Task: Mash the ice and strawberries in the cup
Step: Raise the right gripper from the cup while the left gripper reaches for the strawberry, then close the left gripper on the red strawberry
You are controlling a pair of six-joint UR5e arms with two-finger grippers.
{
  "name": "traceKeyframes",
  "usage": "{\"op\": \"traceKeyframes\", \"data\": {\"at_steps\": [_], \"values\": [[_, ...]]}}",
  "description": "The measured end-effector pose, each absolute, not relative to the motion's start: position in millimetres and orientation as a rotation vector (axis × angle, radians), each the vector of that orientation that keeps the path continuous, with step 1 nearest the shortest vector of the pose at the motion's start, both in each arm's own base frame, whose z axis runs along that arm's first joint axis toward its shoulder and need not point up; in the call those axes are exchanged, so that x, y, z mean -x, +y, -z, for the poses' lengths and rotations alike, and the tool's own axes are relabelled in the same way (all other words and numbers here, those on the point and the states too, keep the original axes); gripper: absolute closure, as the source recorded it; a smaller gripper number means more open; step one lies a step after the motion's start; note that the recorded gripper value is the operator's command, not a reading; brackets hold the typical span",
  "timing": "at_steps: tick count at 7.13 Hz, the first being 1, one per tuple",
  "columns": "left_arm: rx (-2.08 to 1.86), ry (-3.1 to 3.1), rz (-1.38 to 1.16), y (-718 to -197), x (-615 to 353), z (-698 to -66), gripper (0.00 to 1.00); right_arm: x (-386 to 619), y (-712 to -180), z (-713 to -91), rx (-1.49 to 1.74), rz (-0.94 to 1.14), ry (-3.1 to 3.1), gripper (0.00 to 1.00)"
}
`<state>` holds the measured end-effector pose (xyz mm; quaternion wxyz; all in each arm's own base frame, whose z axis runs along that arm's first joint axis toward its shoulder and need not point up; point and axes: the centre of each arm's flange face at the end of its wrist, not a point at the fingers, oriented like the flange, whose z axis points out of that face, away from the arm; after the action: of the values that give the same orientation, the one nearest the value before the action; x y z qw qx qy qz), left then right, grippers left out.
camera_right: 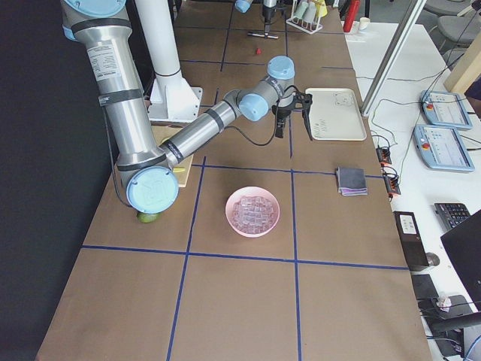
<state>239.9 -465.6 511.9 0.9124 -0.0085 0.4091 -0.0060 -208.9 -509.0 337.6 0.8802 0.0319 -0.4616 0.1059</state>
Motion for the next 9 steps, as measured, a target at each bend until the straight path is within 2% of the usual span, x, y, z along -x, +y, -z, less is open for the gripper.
{"op": "traceKeyframes", "data": {"at_steps": [3, 9], "values": [[0.023, 0.8, 0.028, -441, -295, -519, 0.0, 179, -507, -368, -0.092, -0.161, -0.919, 0.0], [0.05, 0.772, 0.021, -440, -305, -539, 0.0, 175, -506, -376, -0.095, -0.149, -0.909, 0.0]]}}
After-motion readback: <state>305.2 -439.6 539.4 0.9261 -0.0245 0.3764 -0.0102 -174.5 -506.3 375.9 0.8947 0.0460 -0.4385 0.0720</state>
